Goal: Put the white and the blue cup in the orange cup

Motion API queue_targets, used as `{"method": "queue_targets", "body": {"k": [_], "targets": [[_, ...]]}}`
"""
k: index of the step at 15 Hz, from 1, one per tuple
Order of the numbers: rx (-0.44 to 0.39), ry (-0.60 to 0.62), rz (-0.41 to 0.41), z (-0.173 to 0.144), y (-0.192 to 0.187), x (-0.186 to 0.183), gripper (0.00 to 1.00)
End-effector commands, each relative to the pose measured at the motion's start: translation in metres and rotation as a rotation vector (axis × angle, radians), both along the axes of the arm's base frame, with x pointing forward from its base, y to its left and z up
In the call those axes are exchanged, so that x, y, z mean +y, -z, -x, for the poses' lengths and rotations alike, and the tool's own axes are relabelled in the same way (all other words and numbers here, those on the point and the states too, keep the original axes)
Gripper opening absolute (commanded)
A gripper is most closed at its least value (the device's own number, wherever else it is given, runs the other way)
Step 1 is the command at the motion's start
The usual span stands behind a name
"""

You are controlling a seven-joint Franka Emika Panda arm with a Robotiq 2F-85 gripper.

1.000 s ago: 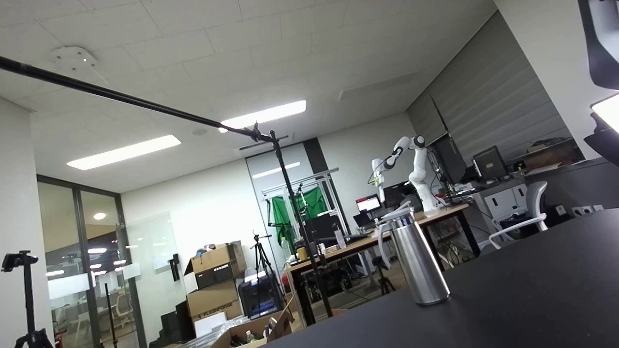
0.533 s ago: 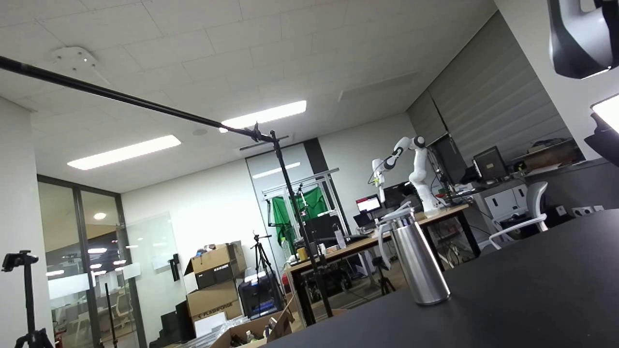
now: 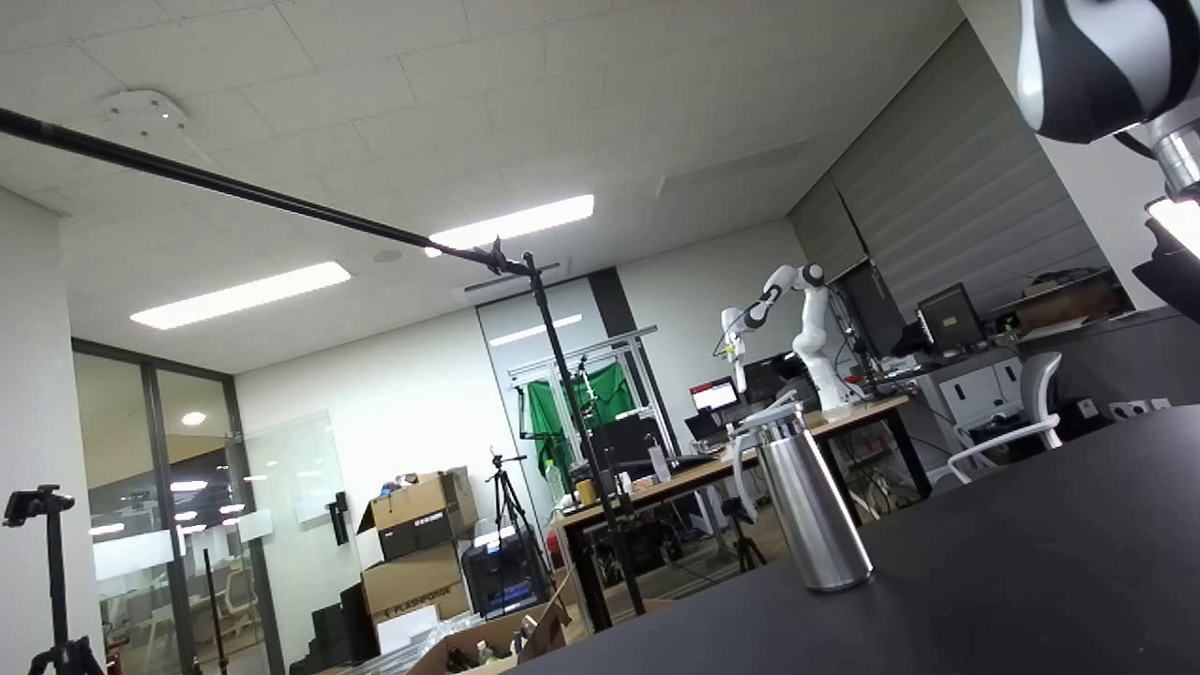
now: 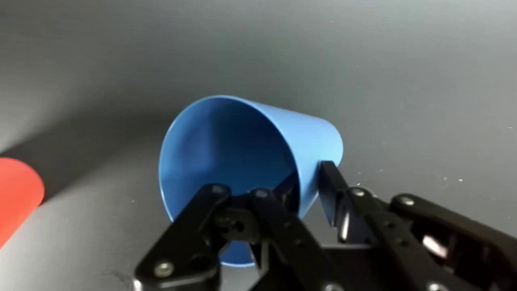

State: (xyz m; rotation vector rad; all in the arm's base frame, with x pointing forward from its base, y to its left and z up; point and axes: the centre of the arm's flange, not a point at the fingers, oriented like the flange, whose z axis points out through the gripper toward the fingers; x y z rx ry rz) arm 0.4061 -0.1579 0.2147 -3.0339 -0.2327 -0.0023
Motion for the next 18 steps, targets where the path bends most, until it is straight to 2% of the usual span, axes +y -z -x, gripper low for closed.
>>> {"method": "queue_targets", "body": {"k": [1,3,5,8,13,18], "targets": [[-0.065,-0.065,0.189,0.009,-0.006,0.012,0.03],[-0.113,-0.119,0.291,0.010,-0.002,0.015,0.03],[-0.125,-0.129,0.314,0.012,0.004,0.010,0.03],[-0.078,-0.099,0.291,0.016,0.005,0.006,0.03],[-0.043,-0.060,0.267,0.016,-0.002,0.005,0.03],[-0.083,0.052,0.202,0.002,-0.053,-0.015,0.03]]}}
